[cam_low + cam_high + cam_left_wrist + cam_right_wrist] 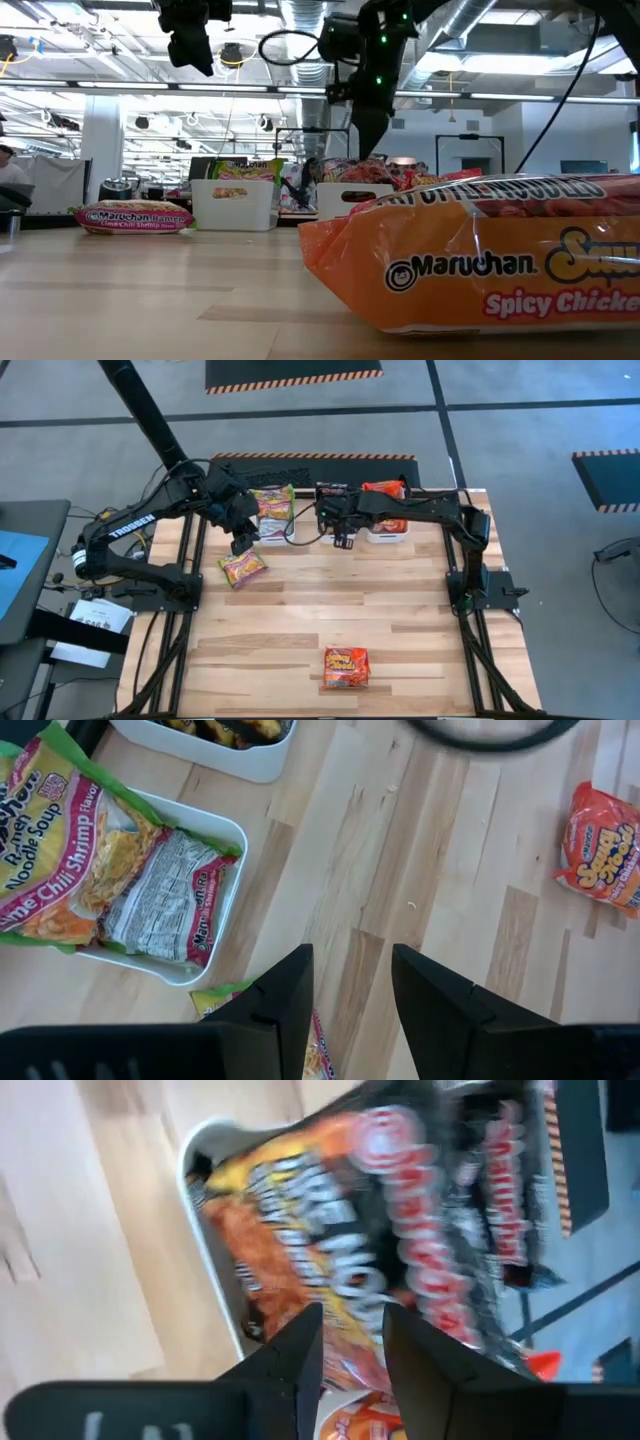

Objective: Sort Maruchan noodles
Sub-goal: Put the black noodle pack into the middle white bin

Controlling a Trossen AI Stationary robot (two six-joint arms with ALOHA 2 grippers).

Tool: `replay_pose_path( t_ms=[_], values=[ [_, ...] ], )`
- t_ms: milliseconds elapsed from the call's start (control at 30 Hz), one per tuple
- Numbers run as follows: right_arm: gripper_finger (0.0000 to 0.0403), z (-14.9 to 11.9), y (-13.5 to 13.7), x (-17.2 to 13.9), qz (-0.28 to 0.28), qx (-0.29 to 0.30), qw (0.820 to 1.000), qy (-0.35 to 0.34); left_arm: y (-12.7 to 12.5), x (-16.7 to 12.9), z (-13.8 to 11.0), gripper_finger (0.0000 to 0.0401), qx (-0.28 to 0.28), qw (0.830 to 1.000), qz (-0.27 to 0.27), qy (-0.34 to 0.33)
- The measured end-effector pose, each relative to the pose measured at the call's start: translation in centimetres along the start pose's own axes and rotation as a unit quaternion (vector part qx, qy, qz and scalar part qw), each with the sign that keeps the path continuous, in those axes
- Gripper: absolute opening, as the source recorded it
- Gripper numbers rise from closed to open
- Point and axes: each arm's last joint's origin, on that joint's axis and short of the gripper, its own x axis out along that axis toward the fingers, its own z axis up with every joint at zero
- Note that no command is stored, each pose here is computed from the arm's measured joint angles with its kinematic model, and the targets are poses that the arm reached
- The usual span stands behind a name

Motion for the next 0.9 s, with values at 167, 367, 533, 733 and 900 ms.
replay_pose_path(
  t_ms=[167, 367, 533, 733, 900],
  values=[
    [0.0131, 0.7, -1.3, -1.9, 0.034, 0.062, 0.997, -0.007, 0.0, 0.0, 0.0, 0.0122, 0.0, 1.0, 0.0, 0.0],
    [0.0127, 0.6, -2.3, -1.2, 0.135, 0.123, 0.983, -0.015, 0.1, 0.0, 0.0, 0.0122, 0.0, 1.0, 0.012, 0.001],
    [0.0127, 0.2, -2.5, 1.4, 0.168, 0.135, 0.976, 0.022, 0.1, 0.0, 0.0, 0.0122, 0.0, 1.0, 0.013, 0.001],
    [0.0127, 0.0, -1.9, 4.1, 0.178, 0.135, 0.973, 0.064, 0.1, 0.0, 0.0, 0.0122, 0.0, 1.0, 0.013, 0.001],
    [0.0127, 0.1, -1.6, 5.1, 0.173, 0.139, 0.972, 0.071, 0.1, 0.0, 0.0, 0.0122, 0.001, 1.0, 0.013, 0.001]
  ],
)
